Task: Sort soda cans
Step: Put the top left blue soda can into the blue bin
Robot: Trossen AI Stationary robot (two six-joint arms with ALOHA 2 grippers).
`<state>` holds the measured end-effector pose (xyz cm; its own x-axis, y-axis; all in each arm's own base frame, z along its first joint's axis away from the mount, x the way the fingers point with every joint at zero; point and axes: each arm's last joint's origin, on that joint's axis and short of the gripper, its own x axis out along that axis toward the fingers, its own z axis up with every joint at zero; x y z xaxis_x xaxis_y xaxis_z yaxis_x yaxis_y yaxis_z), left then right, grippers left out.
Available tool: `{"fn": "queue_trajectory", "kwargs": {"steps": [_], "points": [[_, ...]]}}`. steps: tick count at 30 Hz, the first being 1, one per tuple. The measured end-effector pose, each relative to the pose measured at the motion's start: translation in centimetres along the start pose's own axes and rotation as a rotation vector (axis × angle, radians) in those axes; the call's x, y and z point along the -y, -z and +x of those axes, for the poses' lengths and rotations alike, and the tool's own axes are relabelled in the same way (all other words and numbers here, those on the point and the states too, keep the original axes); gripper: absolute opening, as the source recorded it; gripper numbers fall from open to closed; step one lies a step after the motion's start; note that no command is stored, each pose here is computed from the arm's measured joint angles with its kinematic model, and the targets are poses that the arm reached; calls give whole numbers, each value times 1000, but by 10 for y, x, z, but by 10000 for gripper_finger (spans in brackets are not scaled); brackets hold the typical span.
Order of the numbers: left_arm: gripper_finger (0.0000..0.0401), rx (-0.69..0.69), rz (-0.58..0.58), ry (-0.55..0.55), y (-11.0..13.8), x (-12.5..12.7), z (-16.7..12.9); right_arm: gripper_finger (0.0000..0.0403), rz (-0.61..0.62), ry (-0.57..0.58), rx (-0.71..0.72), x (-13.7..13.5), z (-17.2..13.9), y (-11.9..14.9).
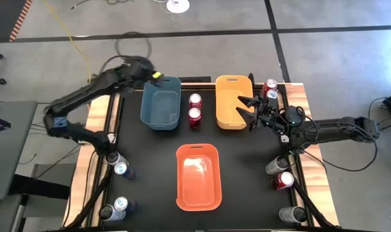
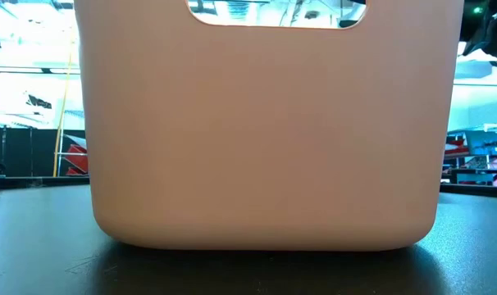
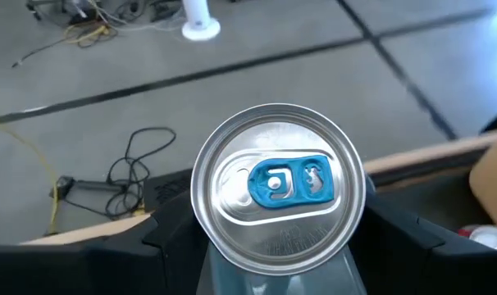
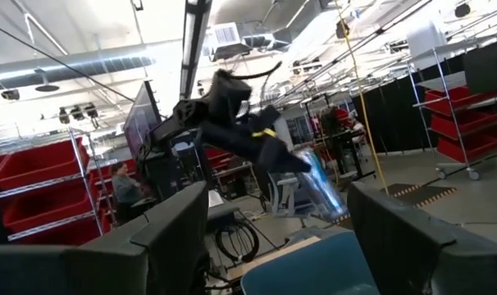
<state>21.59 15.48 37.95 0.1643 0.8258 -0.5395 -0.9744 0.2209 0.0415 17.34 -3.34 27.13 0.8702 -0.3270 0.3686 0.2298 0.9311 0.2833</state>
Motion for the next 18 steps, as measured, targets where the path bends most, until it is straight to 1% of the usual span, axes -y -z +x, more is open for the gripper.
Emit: {"fn": "queue_trajectory", "kwargs": {"steps": [4,9,18], "points": [[241,-82,55,-47,9,24,36,306,-4,5,-22,0,0,2],[241,-163,72,-134,22,33,76,306,-7,9,-37,1,0,4],[241,-250,96,-195,47,49,116,306,-17,17,-48,2,0,4]]}}
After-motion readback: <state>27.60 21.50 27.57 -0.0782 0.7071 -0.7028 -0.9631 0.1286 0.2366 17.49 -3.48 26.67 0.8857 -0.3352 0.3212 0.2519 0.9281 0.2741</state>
